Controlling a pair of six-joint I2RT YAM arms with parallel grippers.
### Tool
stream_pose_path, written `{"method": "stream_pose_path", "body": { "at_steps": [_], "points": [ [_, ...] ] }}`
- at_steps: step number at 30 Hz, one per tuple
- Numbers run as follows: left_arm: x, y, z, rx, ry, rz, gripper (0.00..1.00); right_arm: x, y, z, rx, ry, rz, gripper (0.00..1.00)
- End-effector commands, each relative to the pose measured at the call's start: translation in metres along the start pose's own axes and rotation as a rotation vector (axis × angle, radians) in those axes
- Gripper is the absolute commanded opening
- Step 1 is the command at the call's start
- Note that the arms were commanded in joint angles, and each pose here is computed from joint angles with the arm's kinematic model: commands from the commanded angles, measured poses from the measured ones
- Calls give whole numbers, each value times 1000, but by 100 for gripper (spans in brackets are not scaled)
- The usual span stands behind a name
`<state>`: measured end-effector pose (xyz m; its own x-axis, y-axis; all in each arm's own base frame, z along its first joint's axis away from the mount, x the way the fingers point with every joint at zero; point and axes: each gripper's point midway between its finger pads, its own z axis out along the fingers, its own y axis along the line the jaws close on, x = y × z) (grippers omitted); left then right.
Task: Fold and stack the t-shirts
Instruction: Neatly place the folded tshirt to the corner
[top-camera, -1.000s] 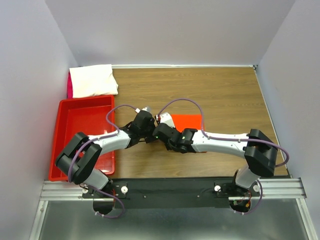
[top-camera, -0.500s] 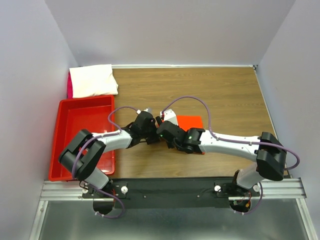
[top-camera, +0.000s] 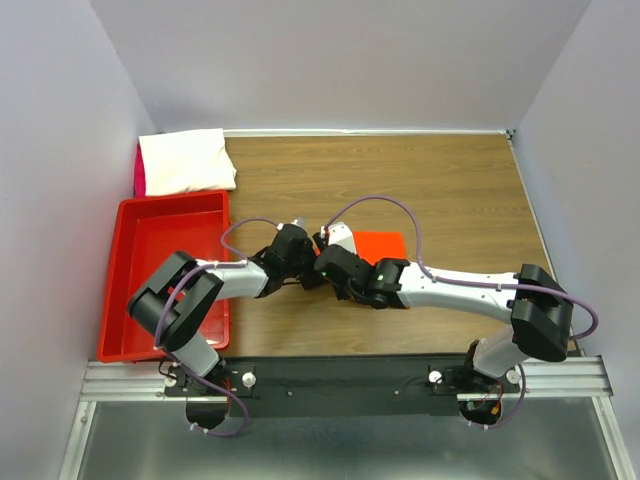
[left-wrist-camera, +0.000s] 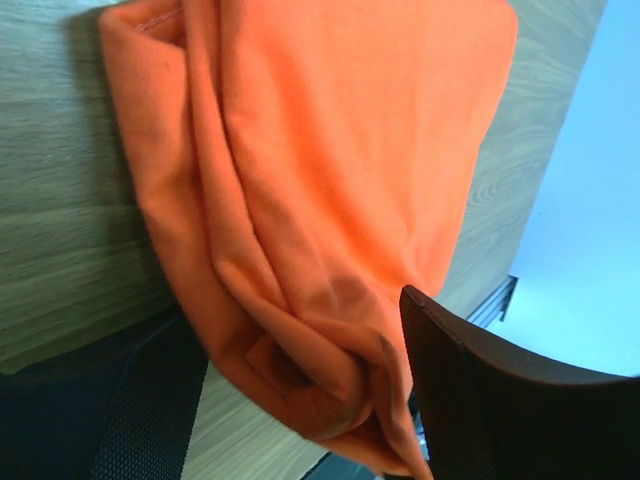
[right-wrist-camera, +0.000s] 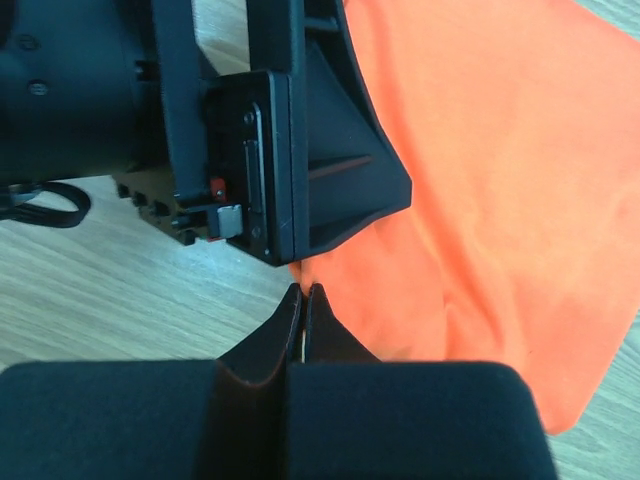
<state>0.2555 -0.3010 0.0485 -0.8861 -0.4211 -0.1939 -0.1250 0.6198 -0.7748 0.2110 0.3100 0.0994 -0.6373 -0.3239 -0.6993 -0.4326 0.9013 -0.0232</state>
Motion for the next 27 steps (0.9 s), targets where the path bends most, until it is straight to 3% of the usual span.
{"method": "stream_pose_path", "body": {
  "at_steps": [1,4,5,8,10,11,14,17,22,27],
  "points": [
    [6,3,6,9,27,-21,76,-4,6,-4,-35,-14,22,1],
    [3,8,8,-10,8,-23,62,-5,10,-4,-53,-11,14,1],
    [-2,8,9,-15,-11,-13,44,-6,11,-4,-58,-11,12,1],
    [-19,10,10,-34,-45,26,17,-1,15,-2,-75,8,3,1],
    [-33,8,10,-43,-76,59,7,7,19,0,-94,36,-9,1],
    [-46,3,11,-47,-101,109,0,8,20,1,-103,43,-17,14],
    [-72,-7,11,-67,-149,243,0,14,22,3,-111,66,-19,54],
    [-115,-1,6,-156,-234,352,0,13,0,3,-22,43,20,73],
    [-168,-1,-19,-321,-311,517,0,23,-57,12,28,119,185,80],
    [-232,-28,-64,-475,-460,691,0,22,-142,13,142,118,380,89]
  ]
}}
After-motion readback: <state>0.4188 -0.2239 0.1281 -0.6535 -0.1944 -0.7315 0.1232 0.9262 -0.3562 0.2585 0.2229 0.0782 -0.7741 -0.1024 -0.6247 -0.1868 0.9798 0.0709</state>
